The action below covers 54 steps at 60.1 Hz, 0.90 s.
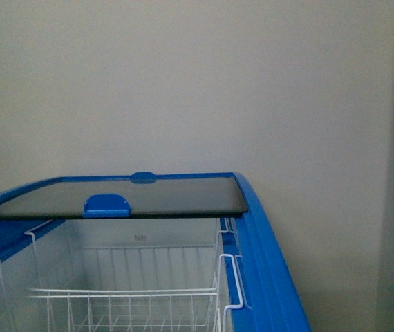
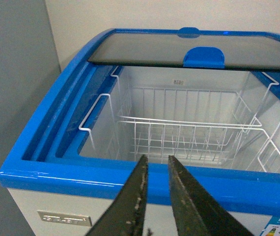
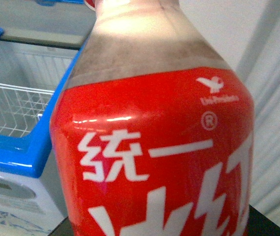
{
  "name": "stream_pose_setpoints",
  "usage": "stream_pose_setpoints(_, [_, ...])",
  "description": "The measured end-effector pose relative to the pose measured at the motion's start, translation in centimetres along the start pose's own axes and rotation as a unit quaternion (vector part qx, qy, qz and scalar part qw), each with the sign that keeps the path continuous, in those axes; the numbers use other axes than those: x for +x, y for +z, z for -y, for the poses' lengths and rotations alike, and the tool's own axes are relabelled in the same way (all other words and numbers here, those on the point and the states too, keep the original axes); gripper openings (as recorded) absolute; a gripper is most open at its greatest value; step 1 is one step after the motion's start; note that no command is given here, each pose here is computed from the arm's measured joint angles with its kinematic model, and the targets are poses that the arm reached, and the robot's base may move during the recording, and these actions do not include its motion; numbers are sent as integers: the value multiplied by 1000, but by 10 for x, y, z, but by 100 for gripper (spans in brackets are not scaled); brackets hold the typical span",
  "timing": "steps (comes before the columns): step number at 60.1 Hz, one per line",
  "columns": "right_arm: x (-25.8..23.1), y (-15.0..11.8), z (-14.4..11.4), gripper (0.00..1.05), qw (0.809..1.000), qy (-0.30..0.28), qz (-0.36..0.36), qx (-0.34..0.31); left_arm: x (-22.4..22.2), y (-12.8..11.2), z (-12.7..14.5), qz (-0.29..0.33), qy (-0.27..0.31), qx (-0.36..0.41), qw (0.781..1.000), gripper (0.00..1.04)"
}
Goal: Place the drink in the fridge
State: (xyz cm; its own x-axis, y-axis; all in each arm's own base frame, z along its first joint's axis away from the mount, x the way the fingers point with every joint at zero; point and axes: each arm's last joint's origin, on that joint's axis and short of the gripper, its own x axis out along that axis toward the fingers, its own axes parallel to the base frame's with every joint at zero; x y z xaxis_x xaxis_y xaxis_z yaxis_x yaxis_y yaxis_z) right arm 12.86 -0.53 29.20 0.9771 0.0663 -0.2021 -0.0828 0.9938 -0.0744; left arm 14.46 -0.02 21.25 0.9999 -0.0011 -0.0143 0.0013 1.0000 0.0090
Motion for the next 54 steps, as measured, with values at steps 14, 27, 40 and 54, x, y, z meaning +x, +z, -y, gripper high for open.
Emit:
stream_pose_setpoints(14, [81, 78, -6, 38, 977, 72, 9, -198, -11, -15, 0, 7, 0, -2, 1000, 3])
stream_pose_setpoints(27, [175, 119, -61, 38, 917, 173, -1, -359, -19, -25, 0, 7, 0, -2, 1000, 3])
stream_pose_setpoints(40, [224, 116, -140, 38, 865, 253, -14, -434, -25, -32, 0, 7, 0, -2, 1000, 3])
stream_pose_setpoints(54, [262, 87, -221, 38, 828, 309, -29, -468, -31, -42, 0, 12, 1, -2, 1000, 3])
